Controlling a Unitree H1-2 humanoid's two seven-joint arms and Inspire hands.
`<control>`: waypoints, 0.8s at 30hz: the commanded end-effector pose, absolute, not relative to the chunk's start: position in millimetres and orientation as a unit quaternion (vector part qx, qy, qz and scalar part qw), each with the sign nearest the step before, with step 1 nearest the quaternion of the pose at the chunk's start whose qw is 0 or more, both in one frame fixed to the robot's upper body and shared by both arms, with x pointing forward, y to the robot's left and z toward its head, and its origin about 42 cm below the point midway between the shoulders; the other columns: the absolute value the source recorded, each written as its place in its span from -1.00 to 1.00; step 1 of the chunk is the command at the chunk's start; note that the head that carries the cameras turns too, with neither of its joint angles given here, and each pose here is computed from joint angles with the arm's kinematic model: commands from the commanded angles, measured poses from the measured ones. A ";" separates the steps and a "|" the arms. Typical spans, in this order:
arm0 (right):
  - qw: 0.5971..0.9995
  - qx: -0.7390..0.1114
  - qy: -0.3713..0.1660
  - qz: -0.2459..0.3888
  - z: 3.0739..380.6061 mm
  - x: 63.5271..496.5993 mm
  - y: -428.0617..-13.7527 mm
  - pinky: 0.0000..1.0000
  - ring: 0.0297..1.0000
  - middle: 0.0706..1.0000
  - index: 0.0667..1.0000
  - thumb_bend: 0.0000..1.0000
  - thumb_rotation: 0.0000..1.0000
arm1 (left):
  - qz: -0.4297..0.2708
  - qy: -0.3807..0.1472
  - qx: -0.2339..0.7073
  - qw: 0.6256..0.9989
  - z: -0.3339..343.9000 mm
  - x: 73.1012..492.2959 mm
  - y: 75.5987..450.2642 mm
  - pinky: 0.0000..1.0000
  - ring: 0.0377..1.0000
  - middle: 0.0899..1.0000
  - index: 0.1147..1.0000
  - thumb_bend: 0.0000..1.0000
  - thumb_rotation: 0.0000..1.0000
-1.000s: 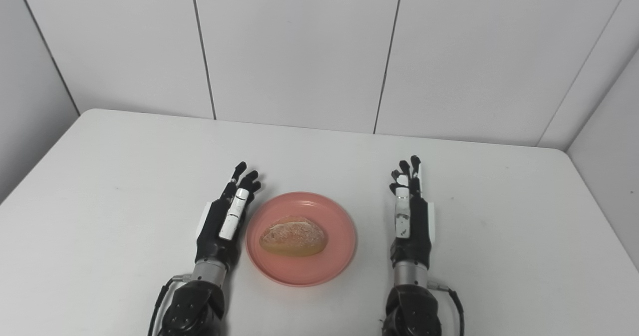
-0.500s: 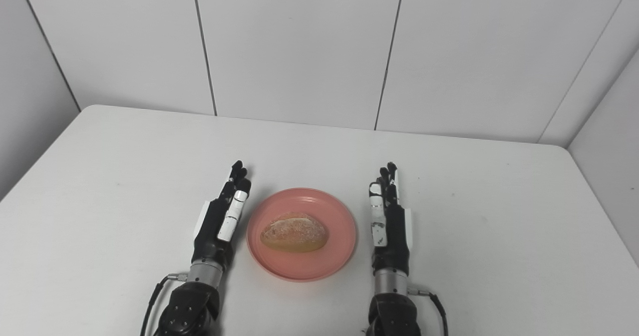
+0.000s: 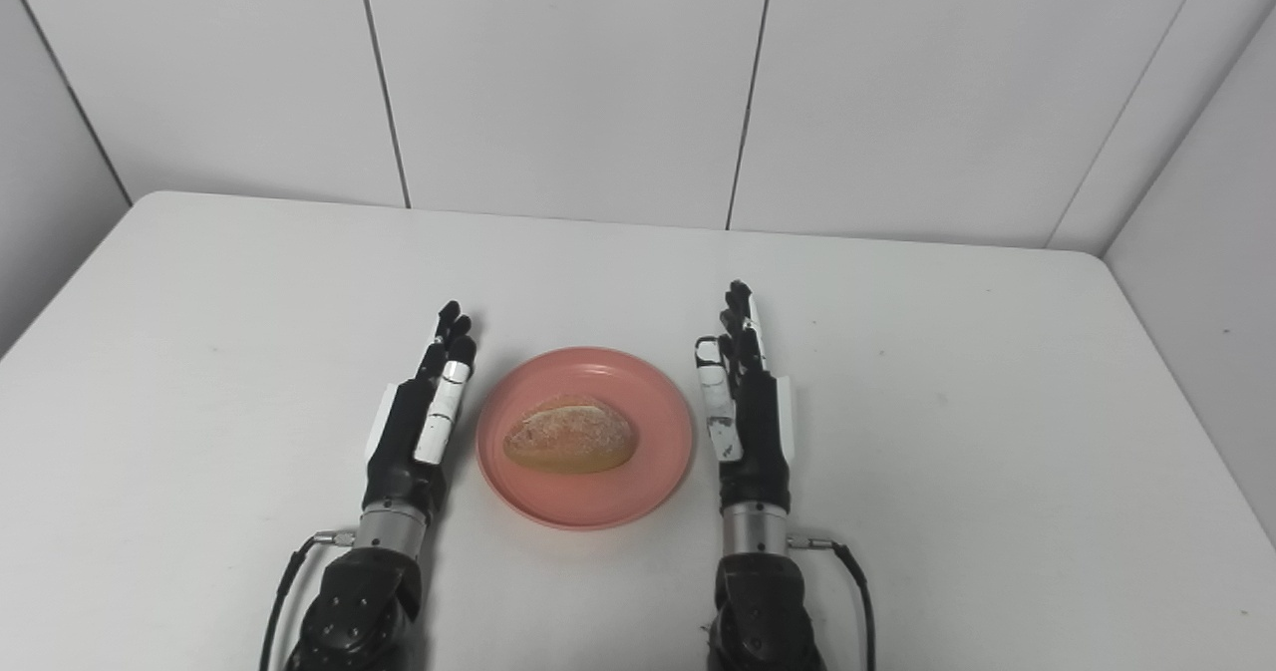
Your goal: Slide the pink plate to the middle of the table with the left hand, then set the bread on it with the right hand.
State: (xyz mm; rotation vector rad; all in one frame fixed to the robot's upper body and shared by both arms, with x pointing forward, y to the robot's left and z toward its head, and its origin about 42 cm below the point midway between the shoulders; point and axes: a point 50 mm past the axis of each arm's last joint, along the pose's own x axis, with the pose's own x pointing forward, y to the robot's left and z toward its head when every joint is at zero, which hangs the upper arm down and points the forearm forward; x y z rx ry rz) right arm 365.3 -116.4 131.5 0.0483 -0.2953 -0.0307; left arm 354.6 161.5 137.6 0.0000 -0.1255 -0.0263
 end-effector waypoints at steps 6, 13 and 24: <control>0.993 0.018 -0.115 -0.024 108.4 350.8 -118.5 0.93 0.93 0.92 0.91 0.67 1.00 | -0.016 -0.090 0.003 0.996 157.4 360.6 162.9 1.00 1.00 1.00 1.00 0.42 0.85; 0.993 0.044 -0.102 -0.028 106.9 350.4 -110.8 0.95 0.93 0.91 0.92 0.54 1.00 | -0.028 -0.091 -0.002 0.995 158.9 361.9 168.3 1.00 1.00 1.00 1.00 0.43 0.83; 0.993 0.074 -0.084 -0.026 107.2 347.9 -115.7 0.97 0.92 0.92 0.93 0.61 1.00 | -0.020 -0.092 -0.008 0.996 160.1 359.3 161.2 1.00 1.00 1.00 1.00 0.45 0.81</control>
